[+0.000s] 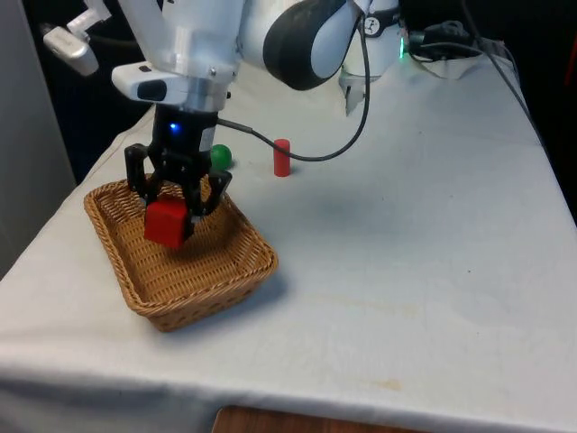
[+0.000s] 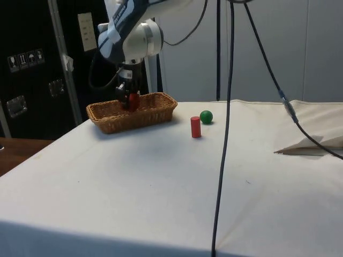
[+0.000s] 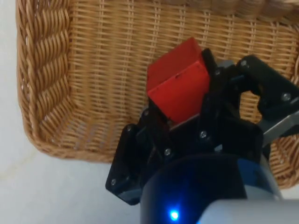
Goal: Pick up the object to the left of the cylinder and place it into the basket.
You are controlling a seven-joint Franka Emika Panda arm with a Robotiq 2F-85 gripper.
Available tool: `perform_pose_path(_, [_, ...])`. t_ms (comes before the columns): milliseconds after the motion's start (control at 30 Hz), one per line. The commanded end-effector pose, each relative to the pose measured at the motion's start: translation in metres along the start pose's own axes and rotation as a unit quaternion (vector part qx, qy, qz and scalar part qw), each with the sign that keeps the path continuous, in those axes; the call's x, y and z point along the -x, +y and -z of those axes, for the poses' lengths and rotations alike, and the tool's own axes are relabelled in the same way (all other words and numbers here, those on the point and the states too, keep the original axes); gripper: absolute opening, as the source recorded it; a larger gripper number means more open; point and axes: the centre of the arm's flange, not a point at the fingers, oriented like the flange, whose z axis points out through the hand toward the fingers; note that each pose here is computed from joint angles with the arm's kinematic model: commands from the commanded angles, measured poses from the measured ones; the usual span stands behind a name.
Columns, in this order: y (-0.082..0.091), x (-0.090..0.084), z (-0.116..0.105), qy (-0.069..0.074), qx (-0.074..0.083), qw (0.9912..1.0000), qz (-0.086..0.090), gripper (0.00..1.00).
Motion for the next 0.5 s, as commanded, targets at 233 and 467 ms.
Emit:
perform_pose_path(233, [-0.0034,-0.0028,0.0016,0.005,-0.002,0.99999,0.001,0.31])
perform_pose_path(467, [-0.0051,-0.0028,0.0017,0.004,-0.002,0.99999,0.001,0.97])
